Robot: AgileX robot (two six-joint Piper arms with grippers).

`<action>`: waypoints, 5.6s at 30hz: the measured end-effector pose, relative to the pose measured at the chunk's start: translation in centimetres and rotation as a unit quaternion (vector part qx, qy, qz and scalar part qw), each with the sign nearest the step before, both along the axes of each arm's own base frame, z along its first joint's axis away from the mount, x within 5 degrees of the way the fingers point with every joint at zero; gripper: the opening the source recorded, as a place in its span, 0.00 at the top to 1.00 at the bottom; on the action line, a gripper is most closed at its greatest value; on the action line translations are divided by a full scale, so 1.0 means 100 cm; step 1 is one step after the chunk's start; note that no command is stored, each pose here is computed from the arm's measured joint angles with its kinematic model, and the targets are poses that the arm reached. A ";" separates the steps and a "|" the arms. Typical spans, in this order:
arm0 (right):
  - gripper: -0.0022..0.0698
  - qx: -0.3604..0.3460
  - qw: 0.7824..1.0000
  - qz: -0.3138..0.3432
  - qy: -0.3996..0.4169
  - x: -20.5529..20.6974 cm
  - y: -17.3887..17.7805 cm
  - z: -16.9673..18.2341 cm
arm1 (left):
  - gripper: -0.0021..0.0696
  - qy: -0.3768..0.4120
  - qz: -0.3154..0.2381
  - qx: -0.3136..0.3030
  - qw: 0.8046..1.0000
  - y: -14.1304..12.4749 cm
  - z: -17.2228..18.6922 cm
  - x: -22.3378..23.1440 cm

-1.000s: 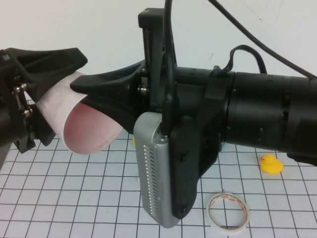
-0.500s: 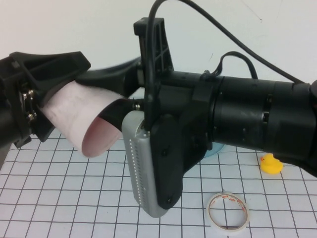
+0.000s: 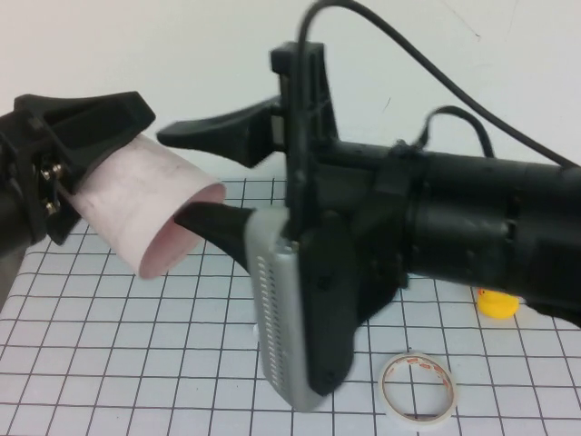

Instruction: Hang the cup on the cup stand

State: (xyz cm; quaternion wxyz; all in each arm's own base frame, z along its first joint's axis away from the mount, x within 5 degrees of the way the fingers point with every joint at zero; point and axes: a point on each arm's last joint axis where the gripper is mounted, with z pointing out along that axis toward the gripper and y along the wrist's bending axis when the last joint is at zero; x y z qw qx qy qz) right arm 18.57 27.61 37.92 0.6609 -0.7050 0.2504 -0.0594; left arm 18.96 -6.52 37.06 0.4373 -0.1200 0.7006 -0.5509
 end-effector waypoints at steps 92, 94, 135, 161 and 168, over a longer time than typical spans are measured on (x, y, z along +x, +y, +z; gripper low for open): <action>0.97 0.304 0.782 -0.454 0.299 -0.078 -0.226 -0.088 | 0.21 -0.311 -0.152 0.415 0.841 -0.243 -0.127 0.245; 0.97 0.304 0.782 -0.454 0.299 -0.078 -0.226 -0.088 | 0.21 -0.307 -0.156 0.416 0.842 -0.244 -0.132 0.246; 0.97 0.305 0.782 -0.454 0.299 -0.078 -0.226 -0.088 | 0.16 -0.245 -0.144 0.396 0.873 -0.243 -0.148 0.251; 0.97 0.305 0.782 -0.454 0.299 -0.078 -0.226 -0.088 | 0.90 -0.460 0.204 0.468 0.726 -0.109 0.167 0.109; 0.97 0.305 0.782 -0.454 0.299 -0.078 -0.226 -0.088 | 0.97 -0.419 0.292 0.555 0.657 -0.043 0.184 0.041</action>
